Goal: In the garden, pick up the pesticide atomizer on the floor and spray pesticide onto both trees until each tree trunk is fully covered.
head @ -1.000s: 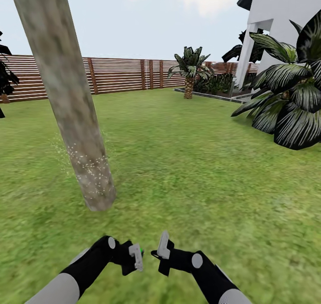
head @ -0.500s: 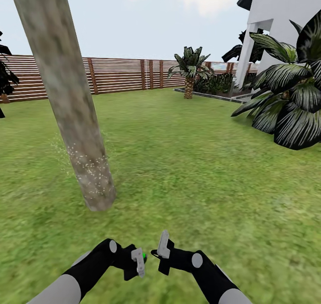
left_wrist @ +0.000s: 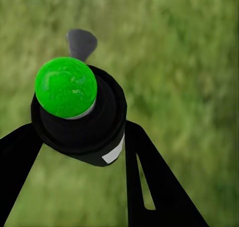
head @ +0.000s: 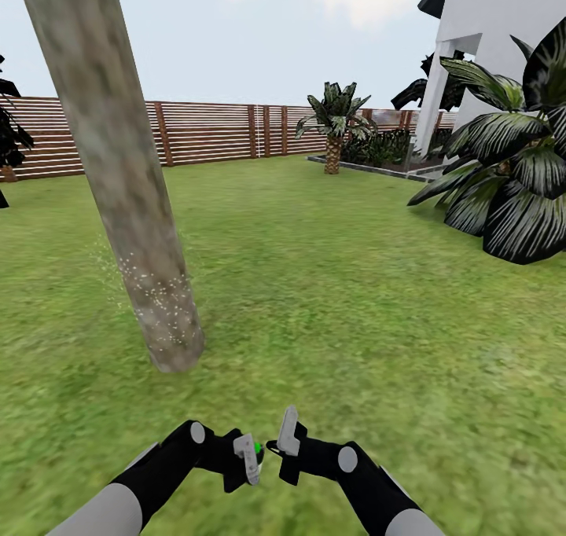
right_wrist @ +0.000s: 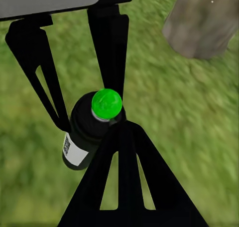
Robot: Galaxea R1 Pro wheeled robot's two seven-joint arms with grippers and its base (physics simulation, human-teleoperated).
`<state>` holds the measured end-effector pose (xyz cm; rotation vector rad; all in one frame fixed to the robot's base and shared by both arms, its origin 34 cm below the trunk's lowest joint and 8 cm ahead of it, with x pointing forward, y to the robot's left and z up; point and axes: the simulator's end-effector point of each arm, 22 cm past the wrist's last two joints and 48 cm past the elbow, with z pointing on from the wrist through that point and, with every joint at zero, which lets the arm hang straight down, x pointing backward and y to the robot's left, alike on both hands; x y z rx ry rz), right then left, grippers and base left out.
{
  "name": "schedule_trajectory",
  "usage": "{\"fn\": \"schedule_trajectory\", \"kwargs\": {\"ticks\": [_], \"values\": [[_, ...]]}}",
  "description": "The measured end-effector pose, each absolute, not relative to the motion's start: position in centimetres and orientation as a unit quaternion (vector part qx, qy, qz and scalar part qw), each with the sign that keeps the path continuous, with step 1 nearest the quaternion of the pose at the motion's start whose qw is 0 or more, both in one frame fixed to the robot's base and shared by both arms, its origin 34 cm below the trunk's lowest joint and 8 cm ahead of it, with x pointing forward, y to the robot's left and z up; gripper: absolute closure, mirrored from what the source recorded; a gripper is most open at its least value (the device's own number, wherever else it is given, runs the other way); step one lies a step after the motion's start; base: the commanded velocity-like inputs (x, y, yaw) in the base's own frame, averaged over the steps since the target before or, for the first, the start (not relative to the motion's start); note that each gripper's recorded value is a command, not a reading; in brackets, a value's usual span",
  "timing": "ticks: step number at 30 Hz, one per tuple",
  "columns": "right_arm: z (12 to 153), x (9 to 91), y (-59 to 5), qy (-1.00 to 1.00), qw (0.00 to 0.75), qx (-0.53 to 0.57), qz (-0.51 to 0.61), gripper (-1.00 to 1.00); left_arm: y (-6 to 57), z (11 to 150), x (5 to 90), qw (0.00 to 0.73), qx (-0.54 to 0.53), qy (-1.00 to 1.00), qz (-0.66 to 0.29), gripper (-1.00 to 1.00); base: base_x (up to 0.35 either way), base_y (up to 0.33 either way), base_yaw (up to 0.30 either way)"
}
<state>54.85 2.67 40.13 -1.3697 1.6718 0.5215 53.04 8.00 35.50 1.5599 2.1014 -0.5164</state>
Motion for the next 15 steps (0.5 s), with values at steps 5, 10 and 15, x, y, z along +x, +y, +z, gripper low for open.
{"fn": "schedule_trajectory", "kwargs": {"ticks": [5,10,15], "values": [[40.13,54.84,2.67,0.674,0.443,-0.552,0.210,1.00,7.96,35.57,53.09,0.236,0.567,0.766,-0.189,1.00,0.000,0.000,0.000],[40.11,54.84,2.66,0.674,0.443,-0.552,0.210,1.00,7.50,35.86,53.02,0.242,0.563,0.765,-0.200,1.00,0.000,0.000,0.000],[40.10,54.82,2.66,0.674,0.443,-0.552,0.210,1.00,7.20,36.01,52.56,0.238,0.565,0.761,-0.212,1.00,0.000,0.000,0.000]]}}
